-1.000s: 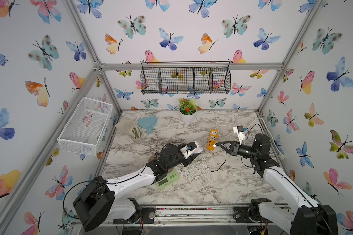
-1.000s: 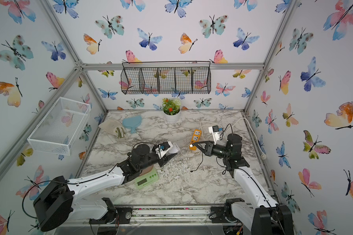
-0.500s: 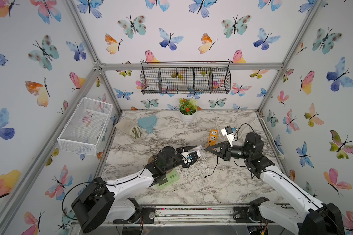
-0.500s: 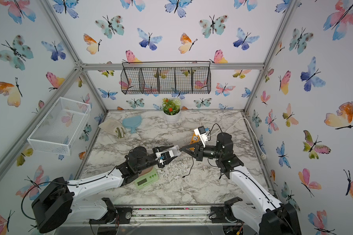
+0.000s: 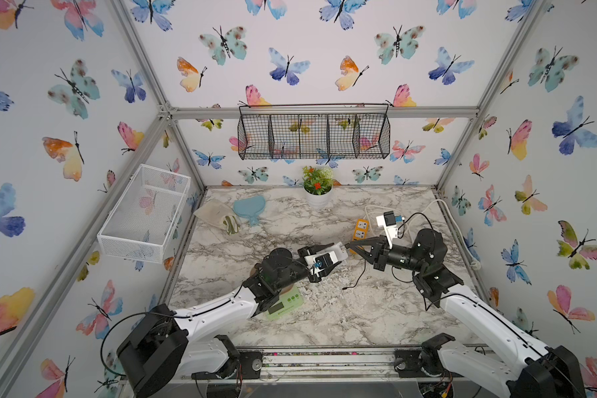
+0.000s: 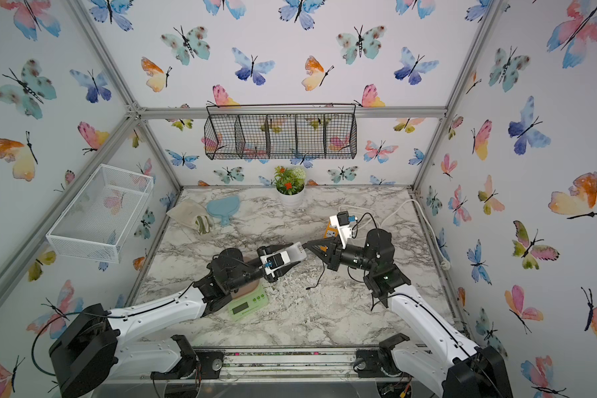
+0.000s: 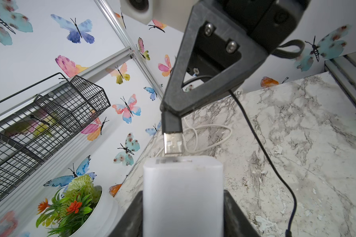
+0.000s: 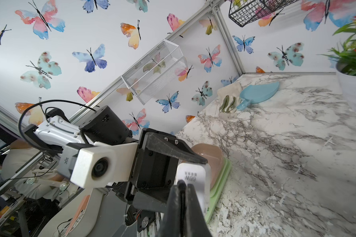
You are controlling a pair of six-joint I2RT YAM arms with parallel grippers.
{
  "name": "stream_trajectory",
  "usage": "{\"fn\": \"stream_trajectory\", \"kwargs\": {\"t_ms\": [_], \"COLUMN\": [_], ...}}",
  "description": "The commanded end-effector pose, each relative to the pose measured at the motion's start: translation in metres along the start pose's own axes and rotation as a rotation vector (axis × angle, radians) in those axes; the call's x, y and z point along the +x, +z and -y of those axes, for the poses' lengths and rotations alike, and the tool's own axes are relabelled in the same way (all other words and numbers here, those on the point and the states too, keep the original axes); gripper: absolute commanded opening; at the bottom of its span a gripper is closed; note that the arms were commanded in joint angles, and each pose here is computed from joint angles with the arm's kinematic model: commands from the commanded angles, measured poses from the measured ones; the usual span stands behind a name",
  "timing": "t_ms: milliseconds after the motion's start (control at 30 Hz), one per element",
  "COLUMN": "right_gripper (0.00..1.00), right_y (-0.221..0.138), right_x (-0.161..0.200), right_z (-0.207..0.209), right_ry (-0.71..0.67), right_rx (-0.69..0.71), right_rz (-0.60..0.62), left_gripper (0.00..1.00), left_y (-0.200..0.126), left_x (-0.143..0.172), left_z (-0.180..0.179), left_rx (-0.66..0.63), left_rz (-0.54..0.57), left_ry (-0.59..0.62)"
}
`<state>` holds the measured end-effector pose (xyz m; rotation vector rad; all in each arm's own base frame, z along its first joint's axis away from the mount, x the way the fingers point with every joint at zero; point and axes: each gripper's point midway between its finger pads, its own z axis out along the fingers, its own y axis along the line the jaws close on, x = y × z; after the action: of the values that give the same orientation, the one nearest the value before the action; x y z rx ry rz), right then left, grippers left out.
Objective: Charge the electronic scale
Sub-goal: Insert the charging cable into the plug.
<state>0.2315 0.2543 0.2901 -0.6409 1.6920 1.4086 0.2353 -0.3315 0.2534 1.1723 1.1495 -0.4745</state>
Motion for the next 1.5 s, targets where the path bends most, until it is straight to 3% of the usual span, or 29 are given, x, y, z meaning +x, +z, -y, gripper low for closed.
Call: {"fn": "stream_trajectory", "kwargs": {"t_ms": [0, 1467], "right_gripper": [0.02, 0.02], "right_y": [-0.001, 0.018], "right_x": [-0.008, 0.021], "right_z": [-0.002, 0.012], "right_ry": [-0.022, -0.054], "right_rx": [0.011, 0.148], "right_rz": [0.054, -0.085], "left_gripper": [0.10, 0.06], "left_y": [-0.002, 0.012], "left_x": [-0.017, -0.018], "left_z": [-0.009, -0.035], "left_rx": [-0.027, -0.139], "left_rz": [0.068, 0.044], "left_ry": [-0.019, -0.010]}}
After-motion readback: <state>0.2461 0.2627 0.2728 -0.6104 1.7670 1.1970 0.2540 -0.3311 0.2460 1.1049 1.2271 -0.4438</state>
